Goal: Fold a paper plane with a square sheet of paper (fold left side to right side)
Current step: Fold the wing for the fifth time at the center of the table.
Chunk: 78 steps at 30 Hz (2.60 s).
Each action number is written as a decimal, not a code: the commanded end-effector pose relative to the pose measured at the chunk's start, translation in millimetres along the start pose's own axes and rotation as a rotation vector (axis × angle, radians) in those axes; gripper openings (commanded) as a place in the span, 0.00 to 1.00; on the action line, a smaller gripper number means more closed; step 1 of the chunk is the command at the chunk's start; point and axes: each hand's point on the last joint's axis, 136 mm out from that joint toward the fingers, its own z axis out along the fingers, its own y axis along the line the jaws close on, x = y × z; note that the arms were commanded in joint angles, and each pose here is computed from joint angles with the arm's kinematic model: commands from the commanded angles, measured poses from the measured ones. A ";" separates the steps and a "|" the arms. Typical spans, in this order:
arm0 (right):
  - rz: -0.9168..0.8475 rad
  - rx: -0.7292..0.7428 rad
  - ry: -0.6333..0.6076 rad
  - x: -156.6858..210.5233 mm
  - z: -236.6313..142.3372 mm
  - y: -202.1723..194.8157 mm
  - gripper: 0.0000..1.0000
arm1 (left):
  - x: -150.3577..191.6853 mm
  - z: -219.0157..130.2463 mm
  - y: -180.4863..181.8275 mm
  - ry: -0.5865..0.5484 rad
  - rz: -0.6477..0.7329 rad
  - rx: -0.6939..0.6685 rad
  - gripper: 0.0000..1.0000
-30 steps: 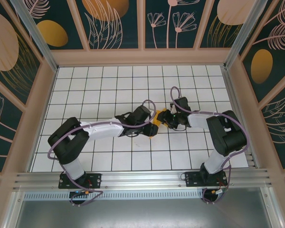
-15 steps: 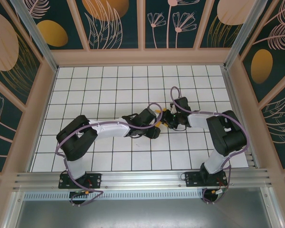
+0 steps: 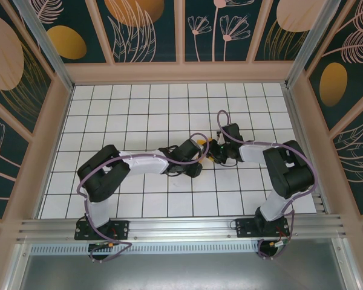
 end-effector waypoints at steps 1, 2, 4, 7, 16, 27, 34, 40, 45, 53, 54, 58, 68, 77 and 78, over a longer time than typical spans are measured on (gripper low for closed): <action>0.022 0.070 0.028 10.9 17.5 -26.2 0.46 | 3.7 5.3 5.6 0.017 0.025 -0.047 0.29; 0.023 0.071 0.027 10.6 17.3 -26.7 0.46 | 4.4 5.7 7.1 0.018 0.027 -0.054 0.27; 0.023 0.074 0.026 10.3 17.0 -27.3 0.46 | 3.8 4.8 7.9 0.016 0.030 -0.059 0.22; 0.026 0.075 0.025 10.5 16.4 -28.0 0.46 | 2.3 3.7 8.1 0.012 0.033 -0.061 0.16; -0.002 0.035 -0.003 3.6 6.5 -17.1 0.47 | -8.3 -5.0 -3.7 -0.009 0.036 -0.013 0.00; -0.033 -0.100 -0.066 -7.2 -25.8 6.4 0.49 | -28.5 -18.6 -26.4 -0.001 -0.147 0.308 0.00; -0.013 -0.087 -0.074 -7.2 -32.5 0.8 0.49 | -30.5 -16.7 -28.2 0.027 -0.206 0.401 0.00; -0.021 -0.099 -0.085 -6.6 -37.1 2.9 0.54 | -26.2 -6.6 -29.0 0.052 -0.230 0.433 0.00; -0.019 -0.098 -0.111 -9.9 -47.6 1.3 0.62 | -23.5 0.8 -28.6 0.067 -0.240 0.451 0.00; -0.001 -0.063 -0.116 -11.8 -49.6 -9.5 0.62 | -20.9 8.1 -31.3 0.082 -0.254 0.487 0.00; -0.001 -0.066 -0.116 -12.6 -49.1 -8.7 0.62 | -20.8 8.4 -31.4 0.082 -0.256 0.491 0.00; 0.003 -0.068 -0.111 -14.9 -46.1 -8.4 0.58 | -21.8 8.9 -33.3 0.085 -0.274 0.525 0.00; 0.011 -0.102 -0.134 -18.4 -52.6 -7.7 0.60 | -25.3 9.2 -24.1 0.078 -0.360 0.560 0.00; 0.021 -0.108 -0.158 -21.1 -60.5 -17.9 0.61 | -25.4 10.8 -26.6 0.081 -0.393 0.617 0.00; 0.022 -0.110 -0.156 -21.0 -58.8 -18.5 0.59 | -25.4 11.1 -26.4 0.082 -0.397 0.621 0.00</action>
